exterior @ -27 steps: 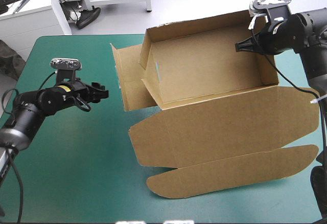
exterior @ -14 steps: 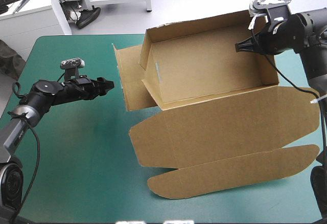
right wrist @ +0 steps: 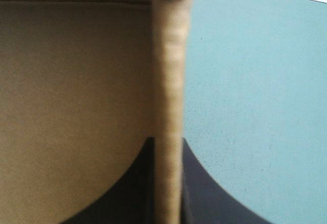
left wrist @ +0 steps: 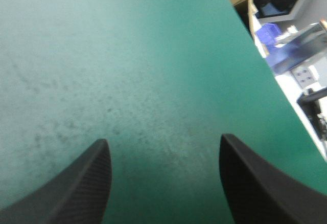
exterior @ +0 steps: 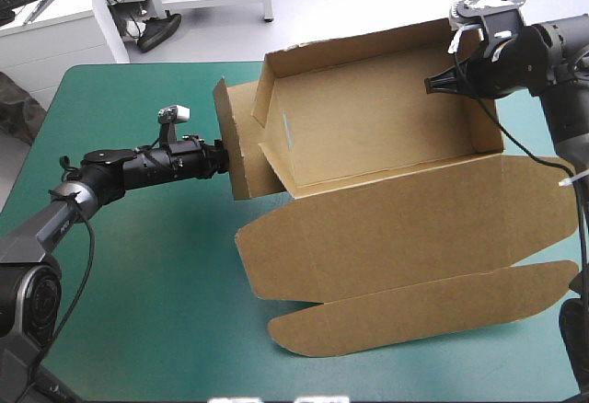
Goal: Fold the box
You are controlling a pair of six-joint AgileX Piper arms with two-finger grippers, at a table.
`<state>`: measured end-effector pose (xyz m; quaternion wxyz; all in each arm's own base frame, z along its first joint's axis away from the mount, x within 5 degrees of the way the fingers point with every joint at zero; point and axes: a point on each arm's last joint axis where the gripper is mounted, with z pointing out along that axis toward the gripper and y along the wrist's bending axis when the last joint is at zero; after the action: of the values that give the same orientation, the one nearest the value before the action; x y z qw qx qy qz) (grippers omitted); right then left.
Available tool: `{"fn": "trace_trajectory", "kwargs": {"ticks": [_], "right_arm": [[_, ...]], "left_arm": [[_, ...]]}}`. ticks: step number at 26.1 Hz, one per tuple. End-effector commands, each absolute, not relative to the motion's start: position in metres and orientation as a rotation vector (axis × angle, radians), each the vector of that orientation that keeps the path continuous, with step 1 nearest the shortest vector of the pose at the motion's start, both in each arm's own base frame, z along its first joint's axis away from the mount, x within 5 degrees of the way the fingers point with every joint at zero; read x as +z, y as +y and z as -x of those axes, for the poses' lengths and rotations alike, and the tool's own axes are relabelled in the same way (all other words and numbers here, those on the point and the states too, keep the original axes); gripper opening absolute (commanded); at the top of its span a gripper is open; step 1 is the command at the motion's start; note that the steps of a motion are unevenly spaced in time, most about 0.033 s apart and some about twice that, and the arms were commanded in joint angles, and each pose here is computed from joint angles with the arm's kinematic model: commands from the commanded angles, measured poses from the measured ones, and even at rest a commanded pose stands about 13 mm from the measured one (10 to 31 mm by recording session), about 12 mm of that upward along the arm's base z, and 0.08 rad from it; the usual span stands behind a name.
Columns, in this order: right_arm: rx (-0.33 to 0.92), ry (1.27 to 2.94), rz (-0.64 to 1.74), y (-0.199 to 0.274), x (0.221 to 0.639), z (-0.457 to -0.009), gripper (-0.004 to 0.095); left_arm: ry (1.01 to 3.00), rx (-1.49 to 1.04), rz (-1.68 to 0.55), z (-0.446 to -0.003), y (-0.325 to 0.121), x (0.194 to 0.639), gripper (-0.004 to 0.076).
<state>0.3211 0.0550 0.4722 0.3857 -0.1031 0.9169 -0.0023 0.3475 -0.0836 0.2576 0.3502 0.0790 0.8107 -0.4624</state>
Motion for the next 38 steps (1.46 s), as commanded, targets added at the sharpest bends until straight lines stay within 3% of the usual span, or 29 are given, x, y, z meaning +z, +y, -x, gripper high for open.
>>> {"fn": "trace_trajectory", "kwargs": {"ticks": [1,11,27,33,38], "right_arm": [[0.011,2.278,0.246,0.051,0.492,-0.304,-0.002],[0.045,2.313,0.263,0.056,0.481,-0.317,-0.002],[0.043,2.317,0.268,0.056,0.479,-0.318,-0.002],[0.052,2.328,0.274,0.058,0.476,-0.322,-0.002],[0.098,2.328,0.279,0.061,0.476,-0.321,-0.0018]], "left_arm": [[1.906,-1.375,-0.256,-0.339,-0.092,0.296,0.0407],[1.688,-1.396,-0.427,-0.31,-0.1,0.366,0.0391],[1.606,-1.506,-0.513,-0.293,-0.131,0.41,0.0391],[1.614,-1.459,-0.495,-0.289,-0.129,0.418,0.0391],[1.763,-1.343,-0.422,-0.294,-0.125,0.409,0.0391]]}}
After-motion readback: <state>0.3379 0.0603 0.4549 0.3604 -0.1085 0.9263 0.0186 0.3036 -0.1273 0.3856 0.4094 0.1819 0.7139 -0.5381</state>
